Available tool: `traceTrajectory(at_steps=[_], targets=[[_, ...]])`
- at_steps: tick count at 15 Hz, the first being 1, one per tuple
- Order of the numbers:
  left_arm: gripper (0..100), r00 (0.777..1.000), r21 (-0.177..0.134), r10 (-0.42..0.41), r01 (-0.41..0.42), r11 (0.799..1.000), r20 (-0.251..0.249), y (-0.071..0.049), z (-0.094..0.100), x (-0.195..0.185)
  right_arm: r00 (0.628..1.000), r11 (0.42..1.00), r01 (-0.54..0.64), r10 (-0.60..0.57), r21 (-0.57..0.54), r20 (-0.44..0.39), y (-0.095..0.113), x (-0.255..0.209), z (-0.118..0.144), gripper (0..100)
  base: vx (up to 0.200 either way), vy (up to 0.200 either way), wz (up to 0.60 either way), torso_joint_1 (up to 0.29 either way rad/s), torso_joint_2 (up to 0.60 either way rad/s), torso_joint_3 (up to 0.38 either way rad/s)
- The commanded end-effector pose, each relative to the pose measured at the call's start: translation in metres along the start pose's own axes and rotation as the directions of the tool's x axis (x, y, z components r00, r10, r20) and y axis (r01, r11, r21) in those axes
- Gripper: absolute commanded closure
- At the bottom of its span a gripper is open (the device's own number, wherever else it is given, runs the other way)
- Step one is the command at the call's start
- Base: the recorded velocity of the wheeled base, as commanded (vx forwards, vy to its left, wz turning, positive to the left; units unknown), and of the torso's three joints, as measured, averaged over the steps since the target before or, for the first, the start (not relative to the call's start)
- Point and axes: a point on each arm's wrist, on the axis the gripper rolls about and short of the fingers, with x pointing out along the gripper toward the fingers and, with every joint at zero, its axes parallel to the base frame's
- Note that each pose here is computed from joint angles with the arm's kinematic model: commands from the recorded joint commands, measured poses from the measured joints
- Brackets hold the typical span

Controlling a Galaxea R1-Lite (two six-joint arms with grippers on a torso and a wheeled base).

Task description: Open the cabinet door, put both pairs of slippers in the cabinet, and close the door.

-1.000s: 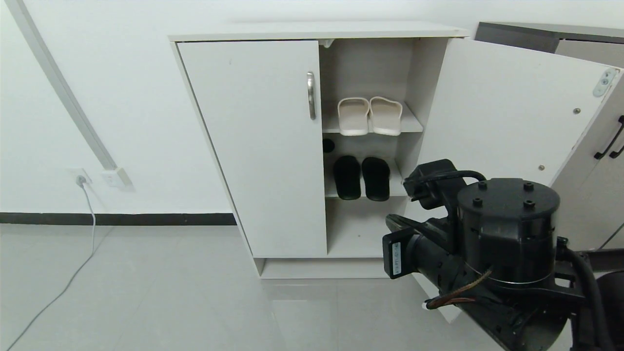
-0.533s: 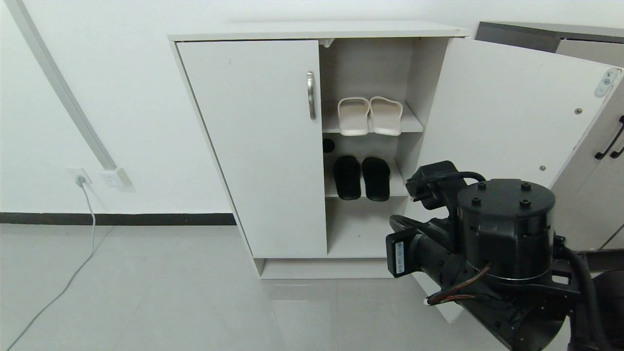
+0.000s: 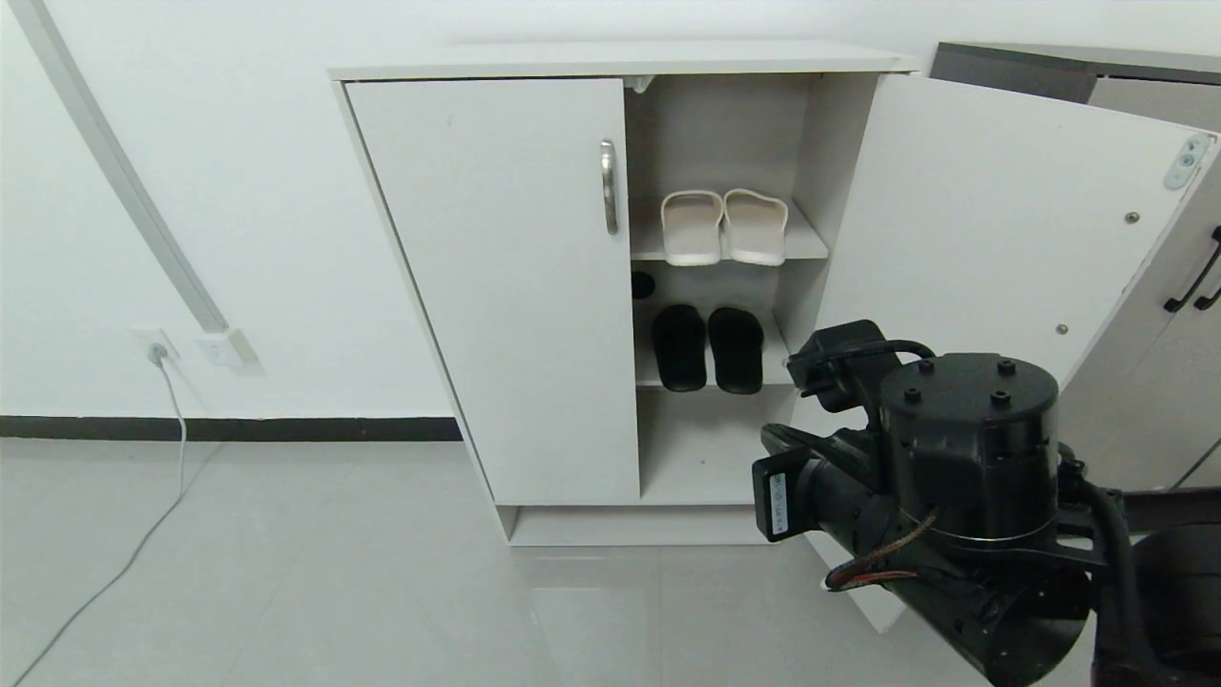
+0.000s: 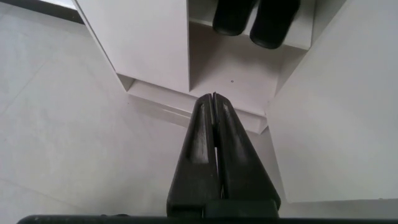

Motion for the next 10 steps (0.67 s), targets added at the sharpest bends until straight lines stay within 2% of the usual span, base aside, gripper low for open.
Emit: traceTrajectory(at_steps=[1,5,10], targets=[[100,1.000,0.000,0.000,0.000,1.000,-0.001,0.0000,0.0001,0.0001,1.000,1.000,0.004,-0.004,-0.005,-0.007,0.0008,0.0024,-0.0022,100,0.000,0.000,0.00,0.000,0.00,0.000],[100,1.000,-0.002,0.000,0.000,1.000,-0.001,0.0000,0.0001,0.0001,1.000,1.000,0.004,-0.004,-0.001,-0.002,0.0006,0.0018,-0.0006,100,0.000,0.000,0.00,0.011,-0.17,-0.263],[100,1.000,-0.003,0.000,0.000,1.000,-0.002,0.0000,-0.0001,0.0001,1.000,1.000,0.003,-0.003,-0.001,0.001,0.0005,0.0016,0.0003,100,0.000,0.000,0.00,0.069,-0.50,-0.359]])
